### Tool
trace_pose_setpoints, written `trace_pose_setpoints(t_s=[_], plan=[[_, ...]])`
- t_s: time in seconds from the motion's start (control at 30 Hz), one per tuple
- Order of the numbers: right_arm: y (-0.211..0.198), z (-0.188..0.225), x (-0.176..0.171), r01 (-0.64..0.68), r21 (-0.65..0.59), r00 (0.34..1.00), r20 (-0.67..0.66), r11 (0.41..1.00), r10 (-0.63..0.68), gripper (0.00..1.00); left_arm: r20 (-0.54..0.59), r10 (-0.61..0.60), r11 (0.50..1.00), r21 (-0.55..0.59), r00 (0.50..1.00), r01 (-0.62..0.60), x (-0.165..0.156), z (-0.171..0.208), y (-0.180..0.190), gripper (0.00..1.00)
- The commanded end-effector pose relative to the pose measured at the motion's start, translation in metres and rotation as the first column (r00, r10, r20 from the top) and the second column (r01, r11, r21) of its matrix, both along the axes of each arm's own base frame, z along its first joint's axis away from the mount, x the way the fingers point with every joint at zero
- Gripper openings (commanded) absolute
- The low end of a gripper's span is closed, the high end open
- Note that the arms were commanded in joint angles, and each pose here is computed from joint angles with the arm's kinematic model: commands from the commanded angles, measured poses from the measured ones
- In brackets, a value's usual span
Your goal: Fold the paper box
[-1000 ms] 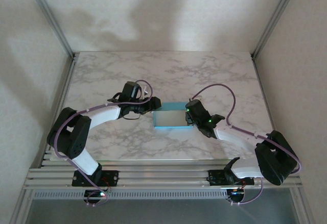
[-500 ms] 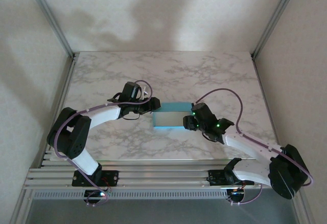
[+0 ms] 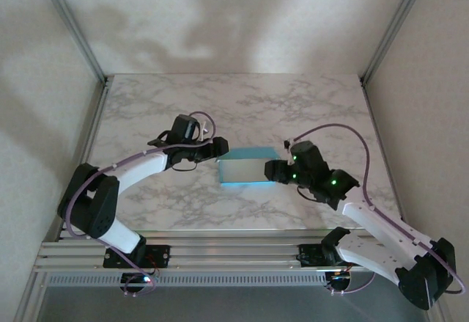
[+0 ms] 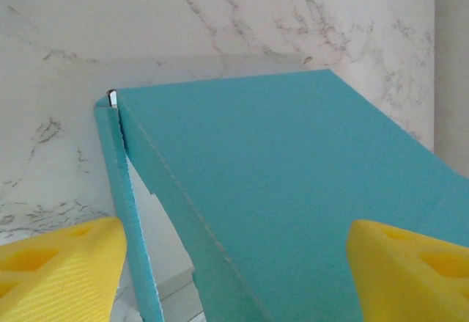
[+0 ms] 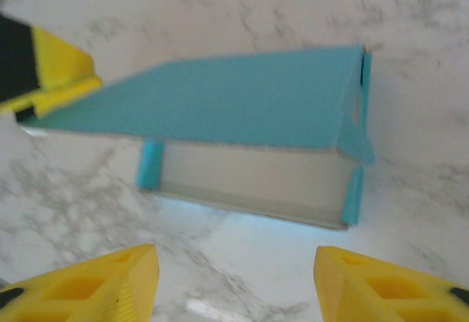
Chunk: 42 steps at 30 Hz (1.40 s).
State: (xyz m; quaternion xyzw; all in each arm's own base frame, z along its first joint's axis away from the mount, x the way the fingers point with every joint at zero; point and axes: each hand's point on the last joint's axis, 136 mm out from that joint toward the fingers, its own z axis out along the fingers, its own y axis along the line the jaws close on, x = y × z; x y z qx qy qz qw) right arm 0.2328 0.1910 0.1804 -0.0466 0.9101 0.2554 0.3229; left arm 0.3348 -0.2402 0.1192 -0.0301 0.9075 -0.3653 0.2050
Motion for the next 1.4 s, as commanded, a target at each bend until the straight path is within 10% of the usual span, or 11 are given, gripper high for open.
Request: trace_pose_setpoints(t_s=[0.0, 0.53, 1.37], plan=[[-0.004, 0.019, 0.012, 0.037, 0.043, 0.999, -0.039, 0.998, -0.036, 0.58, 0.041, -0.002, 1.000, 0.003, 0.999, 0.002, 0.001, 0.025, 0.004, 0.78], [-0.001, -0.028, 0.064, 0.120, 0.024, 0.973, -0.203, 0.992, -0.113, 0.50, -0.042, -0.094, 0.995, -0.022, 0.995, 0.094, -0.019, 0.022, -0.016, 0.68], [0.001, -0.078, 0.054, 0.141, 0.051, 0.949, -0.293, 0.989, -0.120, 0.33, -0.134, -0.166, 0.985, -0.077, 0.977, 0.157, -0.040, -0.011, -0.051, 0.49]])
